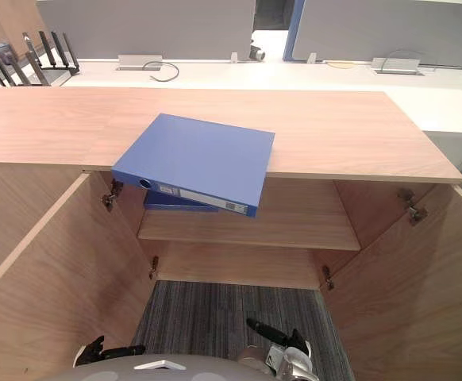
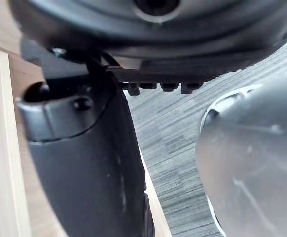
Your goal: Walk over to the cabinet, pick up the folder, carry it to the office cabinet, place the folder inside the office cabinet, then close the office cabinet door
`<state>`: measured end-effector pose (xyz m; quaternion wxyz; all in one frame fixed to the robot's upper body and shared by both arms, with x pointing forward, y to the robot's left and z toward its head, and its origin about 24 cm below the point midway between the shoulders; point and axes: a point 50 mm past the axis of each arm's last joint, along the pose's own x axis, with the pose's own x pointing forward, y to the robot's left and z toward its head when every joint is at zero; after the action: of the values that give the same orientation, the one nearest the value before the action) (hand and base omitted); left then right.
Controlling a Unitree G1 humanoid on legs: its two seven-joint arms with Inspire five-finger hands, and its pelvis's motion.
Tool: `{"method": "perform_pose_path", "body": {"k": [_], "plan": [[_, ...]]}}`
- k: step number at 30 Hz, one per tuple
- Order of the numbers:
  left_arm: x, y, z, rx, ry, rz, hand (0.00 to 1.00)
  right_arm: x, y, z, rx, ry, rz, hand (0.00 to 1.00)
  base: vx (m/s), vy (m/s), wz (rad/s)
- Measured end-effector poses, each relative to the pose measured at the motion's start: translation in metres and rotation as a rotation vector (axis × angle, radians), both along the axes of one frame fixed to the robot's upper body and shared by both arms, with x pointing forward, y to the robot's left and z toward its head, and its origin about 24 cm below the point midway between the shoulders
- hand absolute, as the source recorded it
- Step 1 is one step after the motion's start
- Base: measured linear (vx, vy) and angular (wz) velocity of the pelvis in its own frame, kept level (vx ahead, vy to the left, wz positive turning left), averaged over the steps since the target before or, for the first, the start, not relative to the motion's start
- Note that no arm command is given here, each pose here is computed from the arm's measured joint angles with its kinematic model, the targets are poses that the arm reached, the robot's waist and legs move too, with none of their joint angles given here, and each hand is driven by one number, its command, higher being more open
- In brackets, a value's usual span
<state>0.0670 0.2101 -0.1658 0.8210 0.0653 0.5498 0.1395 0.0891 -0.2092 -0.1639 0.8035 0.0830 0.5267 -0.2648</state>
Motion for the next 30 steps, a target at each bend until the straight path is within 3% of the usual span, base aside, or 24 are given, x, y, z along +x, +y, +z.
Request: {"method": "perform_pose_path", "body": {"k": [4, 12, 15, 18, 21, 25, 30], "plan": [[-0.004, -0.010, -0.002, -0.046, -0.012, 0.076, 1.00, -0.001, -0.006, 0.001, -0.015, 0.003, -0.012, 1.00, 0.03, -0.085, -0.08], [-0.003, -0.001, 0.005, -0.158, -0.147, 0.354, 1.00, -0.008, 0.004, -0.002, 0.007, 0.025, 0.009, 1.00, 0.02, -0.040, -0.06], [0.016, -0.013, 0.021, -0.270, -0.328, 0.432, 1.00, -0.010, 0.009, -0.003, 0.010, 0.033, 0.051, 1.00, 0.03, 0.039, 0.01], [0.041, -0.035, 0.045, -0.361, -0.496, 0.430, 1.00, -0.004, 0.016, -0.001, 0.012, 0.007, 0.102, 1.00, 0.01, 0.077, 0.02], [0.056, -0.041, 0.068, -0.385, -0.616, 0.410, 1.00, -0.001, 0.017, 0.001, -0.010, -0.003, 0.151, 1.00, -0.03, 0.056, 0.01], [0.082, -0.037, 0.109, -0.257, -0.803, 0.315, 1.00, -0.003, 0.021, 0.002, -0.019, -0.005, 0.154, 1.00, -0.06, 0.024, 0.12], [0.100, -0.039, 0.158, 0.124, -0.973, 0.127, 1.00, -0.010, 0.018, 0.002, -0.051, 0.003, 0.128, 1.00, -0.07, -0.028, 0.14]]}}
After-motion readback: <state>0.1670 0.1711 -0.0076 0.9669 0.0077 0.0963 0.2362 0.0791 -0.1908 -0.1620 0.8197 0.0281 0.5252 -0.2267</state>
